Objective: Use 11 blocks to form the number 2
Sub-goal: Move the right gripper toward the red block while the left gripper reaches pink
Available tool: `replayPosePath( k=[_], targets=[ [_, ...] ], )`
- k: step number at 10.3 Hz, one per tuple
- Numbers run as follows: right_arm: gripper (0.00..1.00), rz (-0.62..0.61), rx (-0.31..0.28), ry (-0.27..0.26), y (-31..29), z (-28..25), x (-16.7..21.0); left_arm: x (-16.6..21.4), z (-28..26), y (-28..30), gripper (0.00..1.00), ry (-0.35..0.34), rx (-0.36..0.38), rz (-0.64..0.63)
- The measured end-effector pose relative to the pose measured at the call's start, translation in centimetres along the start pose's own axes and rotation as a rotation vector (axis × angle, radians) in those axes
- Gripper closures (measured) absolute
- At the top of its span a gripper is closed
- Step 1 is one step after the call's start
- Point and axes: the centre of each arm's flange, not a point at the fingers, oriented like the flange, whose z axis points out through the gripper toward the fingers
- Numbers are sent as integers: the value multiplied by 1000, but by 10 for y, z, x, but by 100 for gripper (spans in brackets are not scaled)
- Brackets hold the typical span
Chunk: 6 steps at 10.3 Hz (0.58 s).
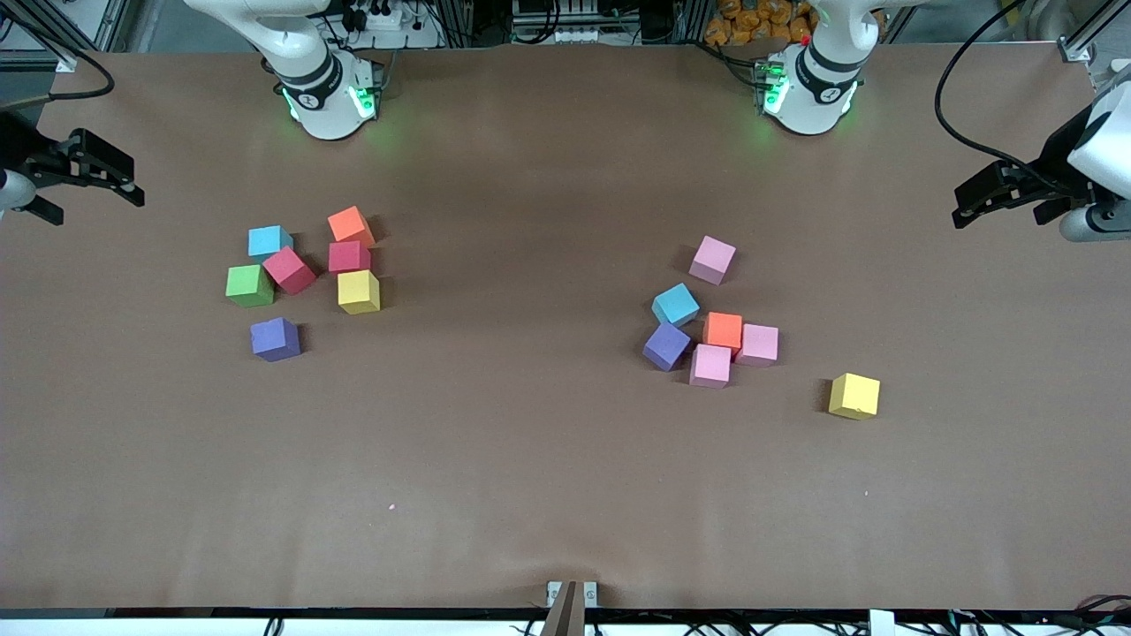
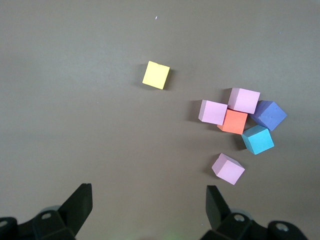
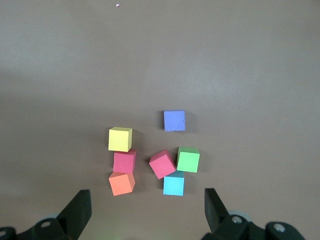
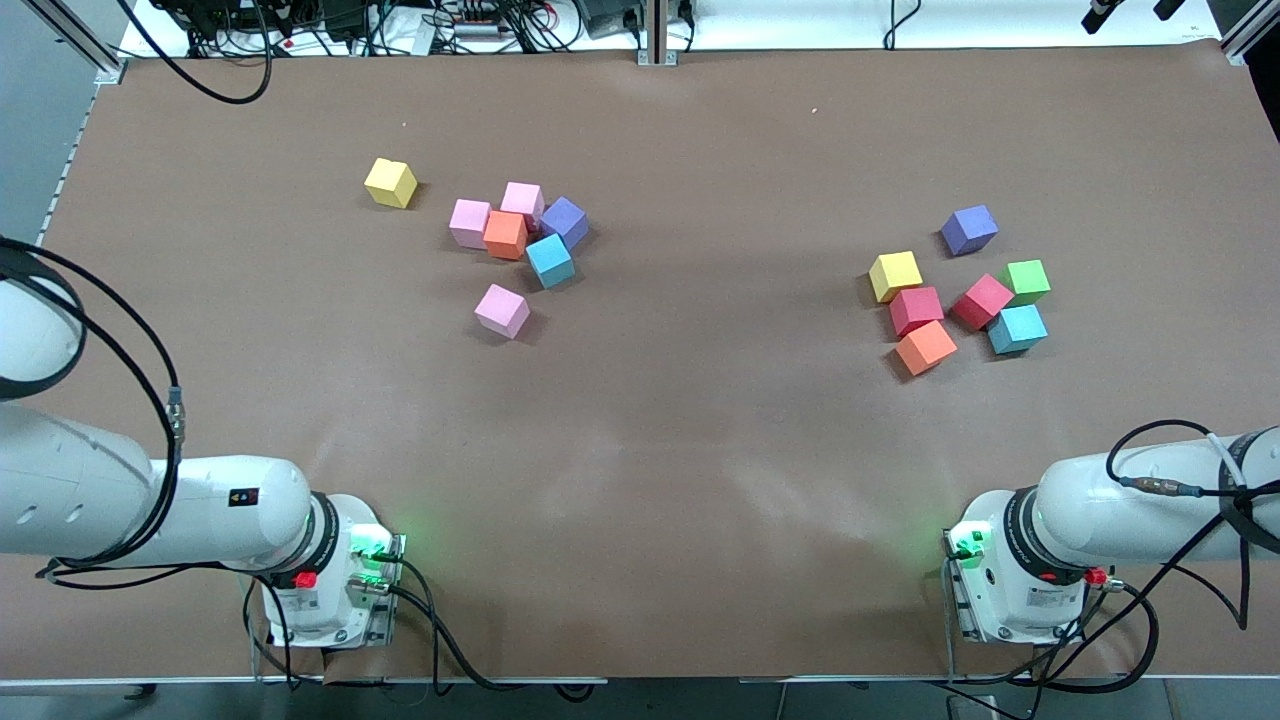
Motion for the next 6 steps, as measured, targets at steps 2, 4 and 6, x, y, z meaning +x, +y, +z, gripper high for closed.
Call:
replayPosePath(
  k=[2,4,6],
  targets=[
    [0,2,1,-4,1,1,-1,0,0,0,0,0,0,0],
    [0,4,3,-10,2,3,-1,0,0,0,0,-1,0,1],
    [0,8,9,-36,3,16,0,0,3,2,0,-10,1,6]
  ],
)
